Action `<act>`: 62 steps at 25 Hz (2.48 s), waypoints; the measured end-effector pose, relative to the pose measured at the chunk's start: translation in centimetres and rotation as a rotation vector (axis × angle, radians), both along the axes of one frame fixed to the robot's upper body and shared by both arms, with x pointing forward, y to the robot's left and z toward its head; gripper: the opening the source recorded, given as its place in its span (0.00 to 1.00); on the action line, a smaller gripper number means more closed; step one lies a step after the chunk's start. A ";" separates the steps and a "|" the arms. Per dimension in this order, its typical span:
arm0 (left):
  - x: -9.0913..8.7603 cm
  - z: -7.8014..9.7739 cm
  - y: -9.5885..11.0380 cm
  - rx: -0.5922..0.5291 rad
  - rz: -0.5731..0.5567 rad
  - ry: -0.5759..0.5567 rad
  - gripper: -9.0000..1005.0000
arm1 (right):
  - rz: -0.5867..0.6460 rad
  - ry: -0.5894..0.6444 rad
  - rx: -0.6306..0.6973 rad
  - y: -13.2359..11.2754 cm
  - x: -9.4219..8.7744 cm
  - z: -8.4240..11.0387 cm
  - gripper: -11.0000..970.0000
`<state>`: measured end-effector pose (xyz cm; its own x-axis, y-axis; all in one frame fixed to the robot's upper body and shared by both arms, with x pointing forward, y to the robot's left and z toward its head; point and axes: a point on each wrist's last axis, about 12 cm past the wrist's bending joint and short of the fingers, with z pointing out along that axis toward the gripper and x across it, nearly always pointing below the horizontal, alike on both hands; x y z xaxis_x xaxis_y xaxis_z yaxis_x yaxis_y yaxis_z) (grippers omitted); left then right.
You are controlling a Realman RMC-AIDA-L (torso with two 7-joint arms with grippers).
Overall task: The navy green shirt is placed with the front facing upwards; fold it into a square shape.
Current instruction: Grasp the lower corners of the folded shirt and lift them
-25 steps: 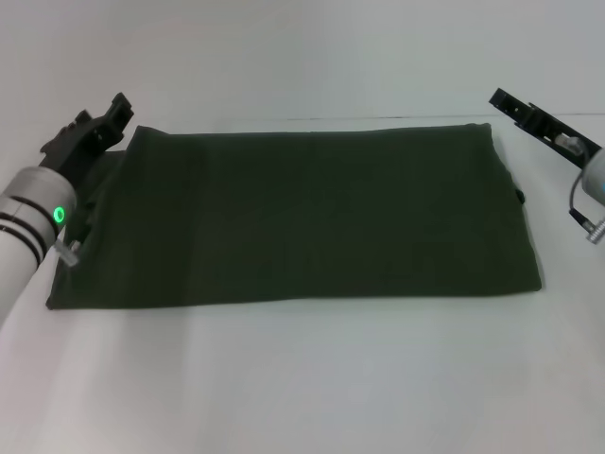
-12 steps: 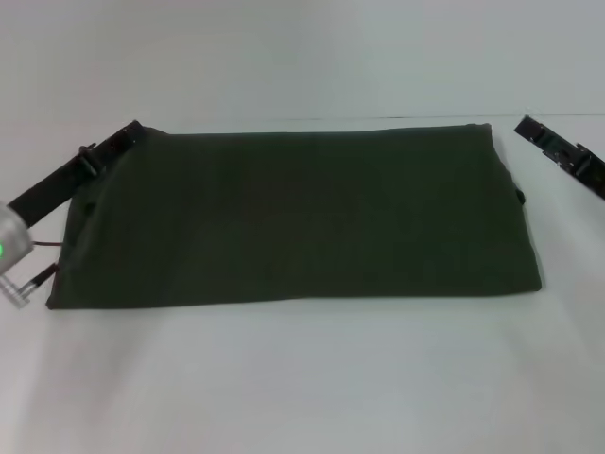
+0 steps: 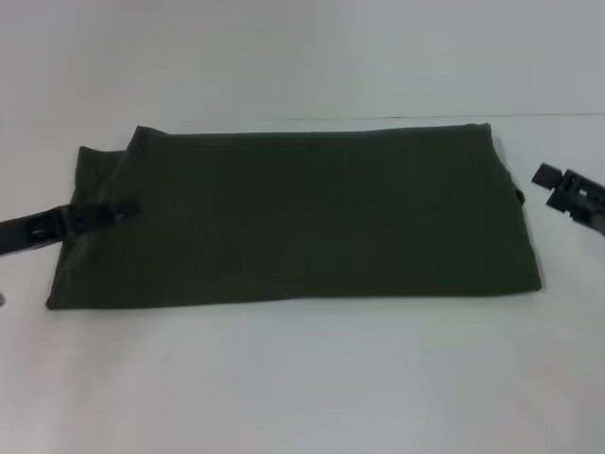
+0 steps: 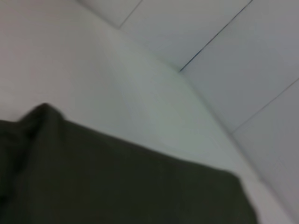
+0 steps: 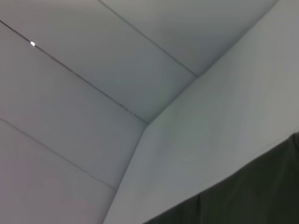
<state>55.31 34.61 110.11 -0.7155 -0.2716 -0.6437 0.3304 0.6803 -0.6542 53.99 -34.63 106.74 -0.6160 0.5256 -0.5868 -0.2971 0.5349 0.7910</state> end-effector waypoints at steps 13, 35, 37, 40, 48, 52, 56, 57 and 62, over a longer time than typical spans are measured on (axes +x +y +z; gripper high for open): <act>2.3 0.2 1.0 0.327 -0.034 0.145 0.65 | 0.035 0.025 -0.026 0.4 -0.2 -0.3 0.95; 2.4 -0.2 2.1 0.454 -0.014 0.189 0.65 | 0.057 0.043 -0.045 1.1 0.1 -0.7 0.95; 2.5 -0.3 1.8 0.461 -0.027 0.191 0.65 | 0.058 0.045 -0.048 1.2 0.2 -0.7 0.95; 2.4 -0.5 1.4 0.468 -0.044 0.196 0.65 | 0.059 0.044 -0.050 1.2 0.2 -0.7 0.95; 2.5 -0.8 1.2 0.494 -0.049 0.204 0.65 | 0.060 0.045 -0.050 1.3 0.3 -0.7 0.95; 2.5 -0.9 1.3 0.518 -0.042 0.222 0.64 | 0.063 0.042 -0.050 1.5 0.4 -0.7 0.95; 2.6 -0.8 1.5 0.520 -0.029 0.219 0.64 | 0.072 0.046 -0.058 1.7 0.4 -0.7 0.95; 2.6 -0.8 1.5 0.522 -0.031 0.219 0.64 | 0.072 0.047 -0.060 1.8 0.5 -0.8 0.95; 2.6 -0.9 1.1 0.532 -0.060 0.227 0.64 | 0.067 0.049 -0.065 1.8 0.5 -0.8 0.95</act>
